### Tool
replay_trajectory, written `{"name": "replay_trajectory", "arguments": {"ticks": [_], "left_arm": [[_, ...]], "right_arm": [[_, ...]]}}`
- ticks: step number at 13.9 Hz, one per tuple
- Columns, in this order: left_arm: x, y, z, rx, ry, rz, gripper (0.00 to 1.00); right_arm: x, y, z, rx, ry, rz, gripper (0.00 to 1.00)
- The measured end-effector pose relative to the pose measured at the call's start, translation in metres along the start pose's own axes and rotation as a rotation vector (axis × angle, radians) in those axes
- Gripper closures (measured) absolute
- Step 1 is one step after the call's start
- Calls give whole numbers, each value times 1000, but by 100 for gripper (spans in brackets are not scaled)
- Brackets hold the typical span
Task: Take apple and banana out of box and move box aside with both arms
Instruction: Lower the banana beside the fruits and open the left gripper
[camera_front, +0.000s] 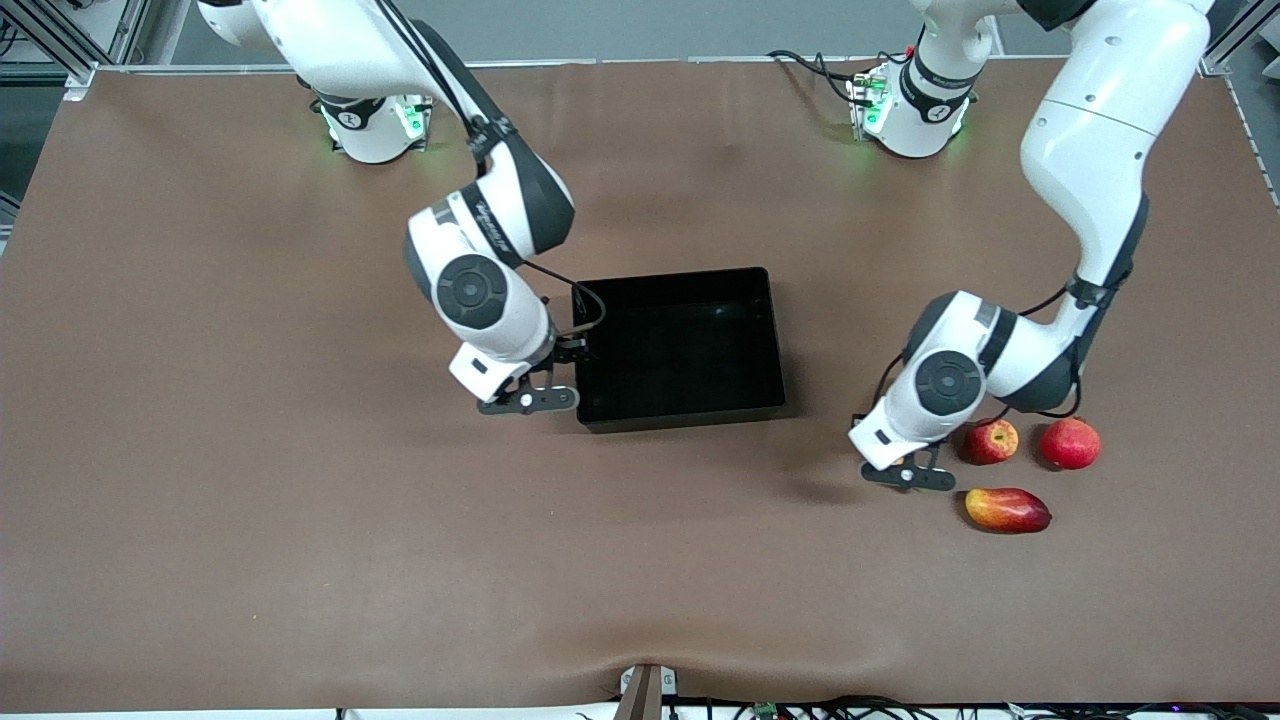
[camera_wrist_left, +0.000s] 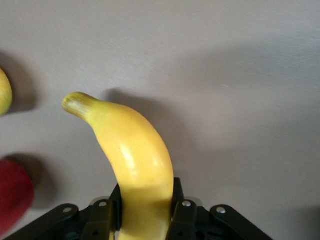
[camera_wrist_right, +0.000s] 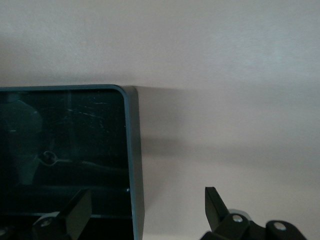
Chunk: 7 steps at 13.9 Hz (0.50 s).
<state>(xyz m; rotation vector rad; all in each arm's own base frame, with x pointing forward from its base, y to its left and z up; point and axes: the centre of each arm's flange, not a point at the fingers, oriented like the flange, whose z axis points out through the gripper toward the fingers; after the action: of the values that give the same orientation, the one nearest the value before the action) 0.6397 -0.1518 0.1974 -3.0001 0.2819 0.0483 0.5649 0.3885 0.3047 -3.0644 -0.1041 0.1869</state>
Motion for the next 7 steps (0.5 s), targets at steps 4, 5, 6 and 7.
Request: {"name": "replay_trajectory", "arguments": {"ticks": [4,5,6,7], "left_arm": [[-7,-21,19,-38,37,-6,62],[-7,-23,21,-47,47,-9,62],[-7,-25,22,-53,58,-13,62],[-7,-28,22,-57,64,-19,57]], "right_arm": [[-8,-4,41,4,41,-10,0],[-10,-6,48,1,41,-14,10],[-11,-9,50,0,41,-18,19],[-12,-11,50,0,42,-22,32]]}}
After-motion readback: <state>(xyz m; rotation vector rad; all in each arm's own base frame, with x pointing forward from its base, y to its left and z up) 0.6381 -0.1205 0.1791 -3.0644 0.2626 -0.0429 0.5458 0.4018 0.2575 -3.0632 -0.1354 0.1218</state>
